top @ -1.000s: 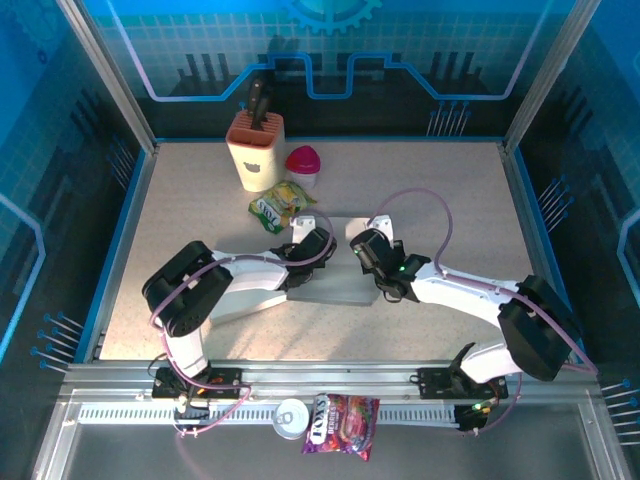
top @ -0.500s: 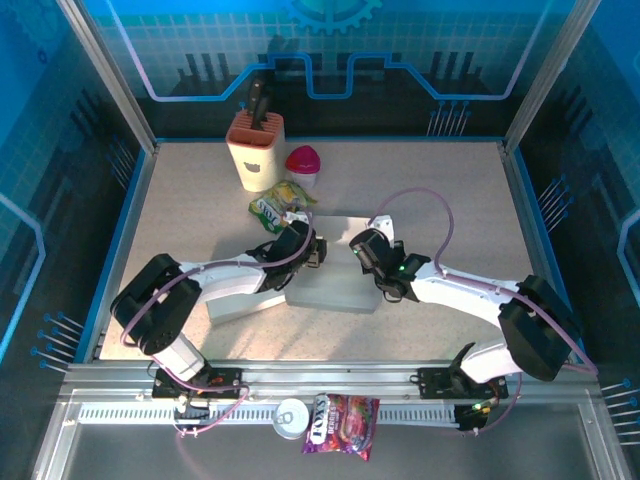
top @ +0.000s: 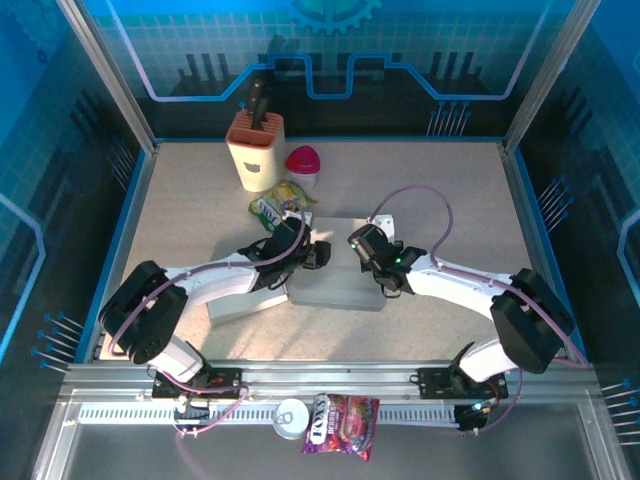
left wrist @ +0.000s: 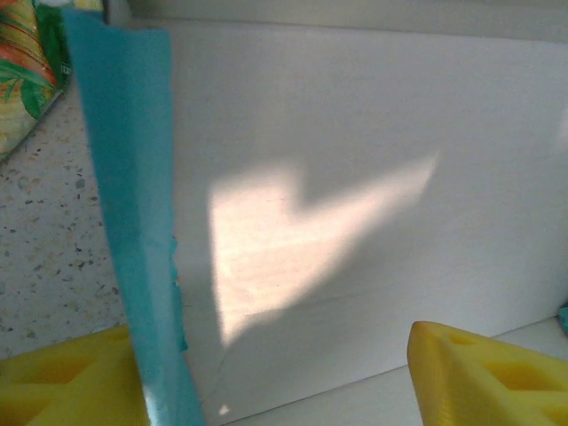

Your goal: Fold the paper box

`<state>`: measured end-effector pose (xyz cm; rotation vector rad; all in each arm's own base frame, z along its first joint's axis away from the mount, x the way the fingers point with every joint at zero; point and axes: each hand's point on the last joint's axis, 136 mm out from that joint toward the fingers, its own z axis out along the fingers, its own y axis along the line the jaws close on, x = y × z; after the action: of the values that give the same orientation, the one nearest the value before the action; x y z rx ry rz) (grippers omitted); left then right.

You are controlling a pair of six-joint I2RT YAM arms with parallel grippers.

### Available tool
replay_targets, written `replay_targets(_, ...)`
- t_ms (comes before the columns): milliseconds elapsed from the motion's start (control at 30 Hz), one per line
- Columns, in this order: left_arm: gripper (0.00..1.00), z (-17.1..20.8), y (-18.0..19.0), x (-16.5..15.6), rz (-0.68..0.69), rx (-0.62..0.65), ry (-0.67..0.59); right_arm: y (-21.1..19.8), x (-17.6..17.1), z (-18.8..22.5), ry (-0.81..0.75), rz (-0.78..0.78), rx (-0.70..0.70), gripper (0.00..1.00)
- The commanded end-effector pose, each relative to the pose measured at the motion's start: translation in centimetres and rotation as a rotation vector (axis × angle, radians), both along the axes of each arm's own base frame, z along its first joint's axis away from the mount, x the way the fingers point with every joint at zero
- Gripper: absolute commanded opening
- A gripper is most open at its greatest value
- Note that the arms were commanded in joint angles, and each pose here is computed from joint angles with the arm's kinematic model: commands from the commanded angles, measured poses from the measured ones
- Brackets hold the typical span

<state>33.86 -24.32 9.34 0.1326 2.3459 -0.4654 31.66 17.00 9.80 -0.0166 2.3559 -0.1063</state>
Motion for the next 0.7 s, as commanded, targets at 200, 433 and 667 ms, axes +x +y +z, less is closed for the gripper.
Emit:
replay_targets(200, 0.77, 2.0, -0.8, 0.3, -0.037, -0.002, 0.000, -0.1, -0.1, -0.3, 0.049, -0.035, 0.040, 0.00)
replay_targets(433, 0.76, 0.8, 1.3, 0.8, 0.050, 0.105, 0.028, -0.2, -0.1, -0.2, 0.052, -0.041, 0.051, 0.00)
replay_targets(667, 0.72, 0.0, 3.0, 1.1, 0.119, 0.169, 0.021, -0.5, -0.1, -0.2, 0.059, -0.046, 0.060, 0.00)
